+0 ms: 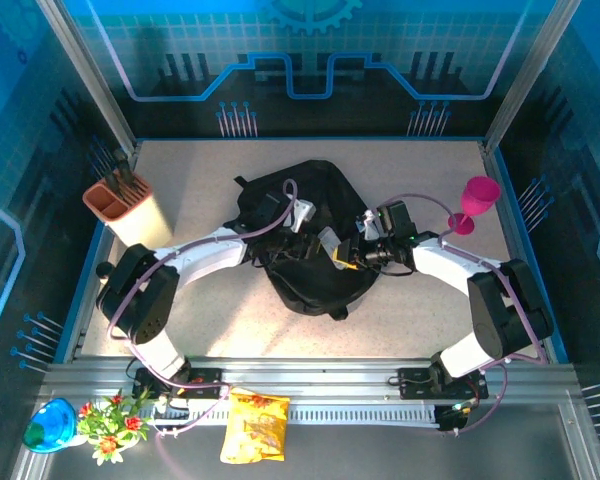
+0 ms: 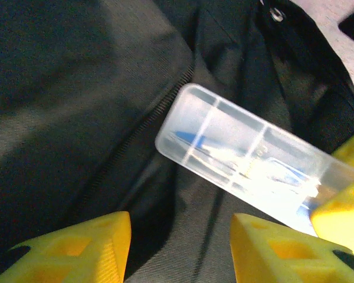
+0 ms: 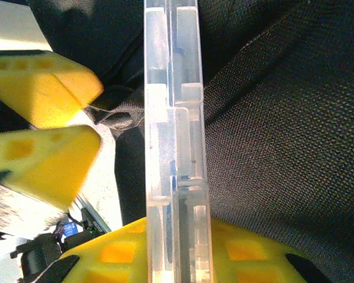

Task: Pack the student bag
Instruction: Place the personal item in the student bag, then zip the student bag at the center of the table.

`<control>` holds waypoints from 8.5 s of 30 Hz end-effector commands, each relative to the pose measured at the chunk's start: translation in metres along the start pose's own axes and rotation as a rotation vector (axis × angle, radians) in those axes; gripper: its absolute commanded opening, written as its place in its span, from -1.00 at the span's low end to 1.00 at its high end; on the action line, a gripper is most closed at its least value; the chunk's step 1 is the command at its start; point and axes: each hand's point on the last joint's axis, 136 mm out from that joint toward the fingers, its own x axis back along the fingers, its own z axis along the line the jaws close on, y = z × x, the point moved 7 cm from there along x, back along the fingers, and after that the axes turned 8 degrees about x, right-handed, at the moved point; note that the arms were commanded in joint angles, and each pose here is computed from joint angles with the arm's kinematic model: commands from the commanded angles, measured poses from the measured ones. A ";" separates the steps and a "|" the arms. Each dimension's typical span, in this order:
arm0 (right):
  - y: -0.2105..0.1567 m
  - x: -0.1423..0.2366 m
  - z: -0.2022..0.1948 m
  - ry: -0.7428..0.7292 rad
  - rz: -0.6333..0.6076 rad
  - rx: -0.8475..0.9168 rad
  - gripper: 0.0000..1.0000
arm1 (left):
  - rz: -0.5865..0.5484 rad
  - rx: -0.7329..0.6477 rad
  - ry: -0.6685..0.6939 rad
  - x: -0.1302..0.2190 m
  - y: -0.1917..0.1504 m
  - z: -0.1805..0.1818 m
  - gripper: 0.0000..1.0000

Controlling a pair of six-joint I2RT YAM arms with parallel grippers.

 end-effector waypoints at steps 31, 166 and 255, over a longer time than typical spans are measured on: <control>-0.029 0.002 -0.038 -0.144 0.064 -0.212 -0.69 | 0.365 -0.285 0.369 -0.052 0.021 0.033 0.10; 0.062 -0.131 0.135 -0.242 0.234 1.068 0.13 | -0.402 0.797 0.366 0.161 -0.031 0.127 0.98; 0.067 -0.058 0.133 -0.329 -0.156 0.732 -1.00 | -0.010 0.893 -0.276 0.035 0.004 0.089 -0.91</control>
